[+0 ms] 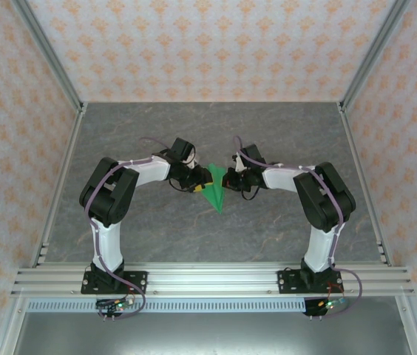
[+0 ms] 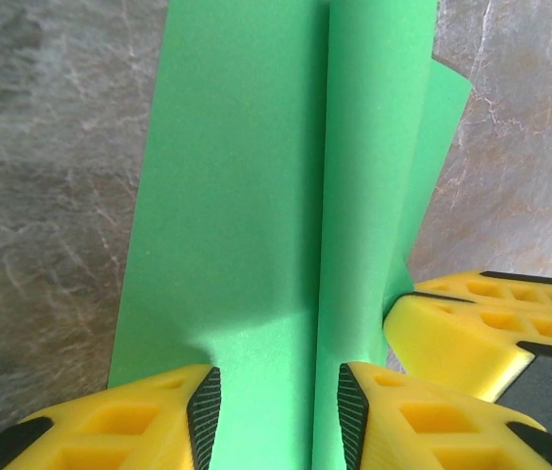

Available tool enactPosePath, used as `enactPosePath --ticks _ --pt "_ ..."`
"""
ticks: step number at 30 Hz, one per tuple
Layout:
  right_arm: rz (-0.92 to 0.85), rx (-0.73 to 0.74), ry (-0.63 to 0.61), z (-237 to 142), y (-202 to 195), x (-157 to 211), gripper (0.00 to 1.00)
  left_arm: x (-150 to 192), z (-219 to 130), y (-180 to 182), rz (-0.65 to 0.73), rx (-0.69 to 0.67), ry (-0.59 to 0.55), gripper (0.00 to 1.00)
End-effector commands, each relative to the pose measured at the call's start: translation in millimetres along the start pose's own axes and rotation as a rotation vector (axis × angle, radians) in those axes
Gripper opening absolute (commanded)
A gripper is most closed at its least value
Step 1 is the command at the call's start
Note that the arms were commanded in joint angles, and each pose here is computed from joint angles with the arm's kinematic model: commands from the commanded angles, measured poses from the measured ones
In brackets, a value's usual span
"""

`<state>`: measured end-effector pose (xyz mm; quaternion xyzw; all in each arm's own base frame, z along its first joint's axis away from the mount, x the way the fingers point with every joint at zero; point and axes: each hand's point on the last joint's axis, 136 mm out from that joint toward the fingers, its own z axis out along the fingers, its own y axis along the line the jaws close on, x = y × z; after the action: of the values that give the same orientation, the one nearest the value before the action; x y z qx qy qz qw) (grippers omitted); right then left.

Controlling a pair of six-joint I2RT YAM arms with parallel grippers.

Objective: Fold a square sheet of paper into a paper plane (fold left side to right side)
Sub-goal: Fourth fold the wing at the center of the table.

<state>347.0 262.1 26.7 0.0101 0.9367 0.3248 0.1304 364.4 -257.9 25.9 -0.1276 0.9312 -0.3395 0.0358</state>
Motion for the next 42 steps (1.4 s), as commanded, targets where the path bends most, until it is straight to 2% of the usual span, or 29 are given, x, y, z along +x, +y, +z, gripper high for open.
enactPosePath --ticks 1,42 --pt "-0.029 0.022 -0.04 -9.4 6.3 -12.0 0.0 8.2 6.6 19.0 -0.011 -0.08 0.025 0.41" --pt "-0.049 0.022 -0.049 -8.7 9.9 -19.1 0.0 8.9 9.1 22.0 -0.013 -0.085 0.029 0.41"
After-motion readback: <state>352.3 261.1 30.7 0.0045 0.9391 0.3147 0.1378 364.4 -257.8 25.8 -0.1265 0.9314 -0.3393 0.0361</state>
